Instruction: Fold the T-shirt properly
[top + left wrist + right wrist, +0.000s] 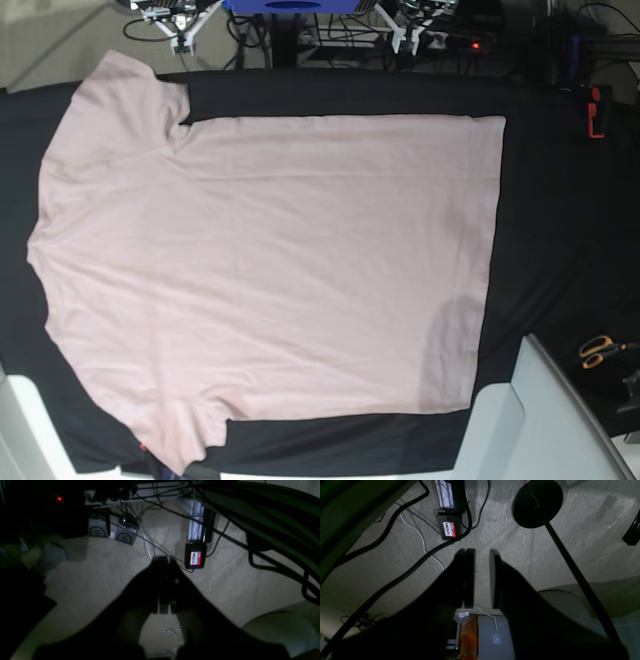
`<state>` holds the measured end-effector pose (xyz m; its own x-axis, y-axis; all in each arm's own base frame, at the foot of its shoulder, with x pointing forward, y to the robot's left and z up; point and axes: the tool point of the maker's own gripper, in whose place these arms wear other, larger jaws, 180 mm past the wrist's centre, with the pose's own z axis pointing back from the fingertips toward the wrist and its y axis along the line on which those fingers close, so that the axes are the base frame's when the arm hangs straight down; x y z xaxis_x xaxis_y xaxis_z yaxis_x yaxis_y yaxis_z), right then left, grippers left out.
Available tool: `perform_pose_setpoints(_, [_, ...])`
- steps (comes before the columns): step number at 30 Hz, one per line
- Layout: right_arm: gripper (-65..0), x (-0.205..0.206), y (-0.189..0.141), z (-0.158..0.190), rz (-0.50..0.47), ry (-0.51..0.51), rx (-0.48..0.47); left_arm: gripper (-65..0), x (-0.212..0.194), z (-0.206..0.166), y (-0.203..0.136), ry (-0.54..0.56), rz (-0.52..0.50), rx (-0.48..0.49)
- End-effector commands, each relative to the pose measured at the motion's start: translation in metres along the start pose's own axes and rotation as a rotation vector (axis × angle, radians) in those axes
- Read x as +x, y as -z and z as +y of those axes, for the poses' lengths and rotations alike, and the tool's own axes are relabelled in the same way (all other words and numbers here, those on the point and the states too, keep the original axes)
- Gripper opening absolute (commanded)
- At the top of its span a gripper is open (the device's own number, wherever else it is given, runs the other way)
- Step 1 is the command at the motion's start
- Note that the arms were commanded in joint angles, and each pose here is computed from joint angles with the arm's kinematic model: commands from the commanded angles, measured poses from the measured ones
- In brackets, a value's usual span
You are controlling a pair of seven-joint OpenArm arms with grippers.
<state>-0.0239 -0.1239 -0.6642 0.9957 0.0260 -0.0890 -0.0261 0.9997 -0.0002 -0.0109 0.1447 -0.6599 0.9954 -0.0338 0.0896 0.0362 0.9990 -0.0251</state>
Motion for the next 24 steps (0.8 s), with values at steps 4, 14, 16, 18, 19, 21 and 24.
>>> perform_pose_setpoints(4, [-55.1,-0.002,0.0,-0.001,0.004,-0.001,0.0,-65.0,-0.003,0.007,-0.001,-0.001,0.003,0.01])
perform_pose_setpoints(14, [-54.2,-0.02,0.001,-0.001,0.028,0.0,0.001,-65.0,-0.012,0.022,-0.003,0.006,0.022,0.033])
perform_pose_setpoints(16, [-46.4,-0.021,0.001,0.001,0.033,-0.001,0.005,-65.0,-0.015,0.021,-0.003,0.01,0.03,0.03])
perform_pose_setpoints(18, [-31.4,-0.021,0.001,0.004,0.033,-0.003,0.01,-65.0,-0.016,0.018,-0.003,0.015,0.032,0.025])
perform_pose_setpoints(19, [-22.4,-0.022,0.001,0.004,0.034,-0.003,0.01,-63.2,-0.017,0.018,-0.003,0.015,0.034,0.025])
perform_pose_setpoints(21, [-9.9,-0.023,0.001,0.003,0.031,-0.003,0.008,-50.4,-0.027,0.017,-0.005,0.016,0.043,0.021])
perform_pose_setpoints(24, [-11.1,-0.022,0.001,0.001,0.027,-0.003,0.005,-46.7,-0.033,0.017,-0.005,0.027,0.053,0.02])
